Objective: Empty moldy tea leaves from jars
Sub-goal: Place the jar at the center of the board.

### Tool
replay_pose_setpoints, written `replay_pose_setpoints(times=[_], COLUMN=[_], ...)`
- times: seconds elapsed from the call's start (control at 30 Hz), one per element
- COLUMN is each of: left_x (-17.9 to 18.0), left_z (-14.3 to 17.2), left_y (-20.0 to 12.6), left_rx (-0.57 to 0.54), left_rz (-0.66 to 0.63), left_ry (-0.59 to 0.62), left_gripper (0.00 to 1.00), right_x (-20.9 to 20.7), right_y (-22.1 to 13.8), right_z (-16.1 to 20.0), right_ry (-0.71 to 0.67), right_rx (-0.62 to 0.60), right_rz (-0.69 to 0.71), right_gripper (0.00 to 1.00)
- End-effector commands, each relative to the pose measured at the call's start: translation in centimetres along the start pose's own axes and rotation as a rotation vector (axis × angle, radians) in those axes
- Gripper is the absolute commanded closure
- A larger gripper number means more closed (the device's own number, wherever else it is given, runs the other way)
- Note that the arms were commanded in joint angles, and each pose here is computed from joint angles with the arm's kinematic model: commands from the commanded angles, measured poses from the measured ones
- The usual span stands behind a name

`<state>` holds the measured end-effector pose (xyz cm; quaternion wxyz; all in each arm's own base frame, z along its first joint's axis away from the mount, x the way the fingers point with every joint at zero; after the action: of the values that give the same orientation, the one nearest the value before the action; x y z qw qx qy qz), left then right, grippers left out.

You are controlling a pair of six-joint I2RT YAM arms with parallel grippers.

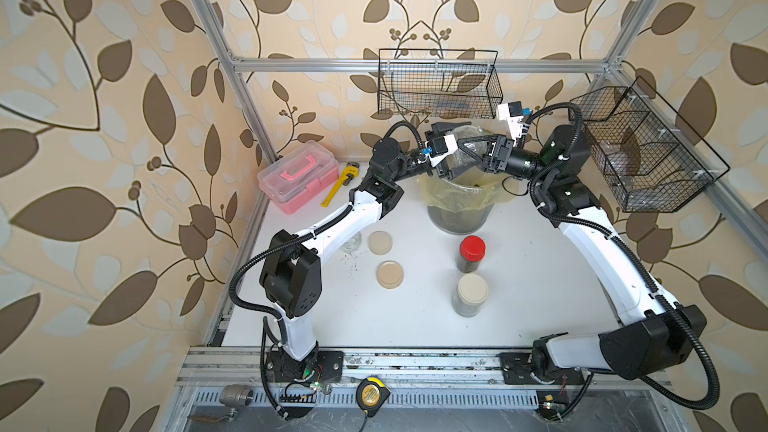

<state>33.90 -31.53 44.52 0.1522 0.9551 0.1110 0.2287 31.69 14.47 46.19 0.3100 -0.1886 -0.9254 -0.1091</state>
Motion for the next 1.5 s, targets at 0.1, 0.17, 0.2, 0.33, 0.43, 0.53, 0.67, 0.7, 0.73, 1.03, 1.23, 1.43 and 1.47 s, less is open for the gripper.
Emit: replay_pose_setpoints(times=[0.1, 0.17, 0.2, 0.33, 0.43, 0.53, 0.67, 0.7, 0.73, 1.03, 1.23, 1.43, 1.47], left_x=[-0.3, 0.0, 0.0, 0.2, 0.4, 0.9, 2.3, 2.5, 2.8, 2.7, 2.3, 3.3, 3.5], left_z=[-4.6, -4.6, -4.6, -4.9, -5.4, -6.0, -6.5, -6.5, -6.5, -3.8, 0.5, 6.1, 7.4], left_y=[-0.3, -0.4, -0.4, -0.9, -1.4, -2.2, -3.9, -4.6, -5.3, -12.5, -16.1, -19.0, -19.3], left_rx=[-0.045, -0.011, 0.008, 0.055, 0.079, 0.121, 0.278, 0.322, 0.354, 0.712, 0.958, 1.175, 1.207], left_rz=[0.006, -0.020, -0.031, -0.083, -0.142, -0.247, -0.504, -0.571, -0.653, -1.148, -1.278, -1.357, -1.351], left_ry=[0.034, -0.001, -0.018, -0.065, -0.103, -0.179, -0.347, -0.378, -0.396, -0.580, -0.739, -0.846, -0.885], left_gripper=[0.51, 0.54, 0.55, 0.60, 0.65, 0.69, 0.71, 0.70, 0.70, 0.70, 0.70, 0.73, 0.73], right_x=[0.5, 0.3, 0.3, 0.6, 0.6, 0.4, 0.5, 0.7, 0.7, 1.8, 1.9, 1.8, 1.8], right_y=[-0.8, -1.2, -1.5, -2.4, -3.0, -3.9, -5.0, -5.2, -5.4, -4.7, -3.7, -3.3, -3.2], right_z=[-0.7, -0.9, -1.0, -1.3, -1.5, -1.4, -1.0, -0.9, -0.9, 1.1, 2.3, 2.7, 2.7], right_ry=[-0.041, -0.042, -0.047, -0.077, -0.084, -0.110, -0.193, -0.217, -0.239, -0.466, -0.505, -0.483, -0.481], right_rx=[-0.059, -0.079, -0.095, -0.146, -0.171, -0.213, -0.232, -0.232, -0.230, -0.097, -0.008, 0.024, 0.025], right_rz=[0.009, 0.019, 0.022, 0.040, 0.063, 0.118, 0.236, 0.265, 0.291, 0.483, 0.467, 0.436, 0.431], right_gripper=[0.41, 0.13, 0.01, 0.00, 0.00, 0.00, 0.00, 0.00, 0.00, 0.00, 0.00, 0.00, 0.00])
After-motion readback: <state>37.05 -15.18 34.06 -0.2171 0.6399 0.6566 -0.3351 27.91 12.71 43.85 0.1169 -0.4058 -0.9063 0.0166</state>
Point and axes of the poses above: each gripper's point midway between its finger pads, its own y axis out along the fingers, its own x axis along the line the jaws close on, z = x × y, the point moved 8 cm from there along -y, back along the fingers, and after that the axes turned 11 degrees about -y, right-handed, at the moved point
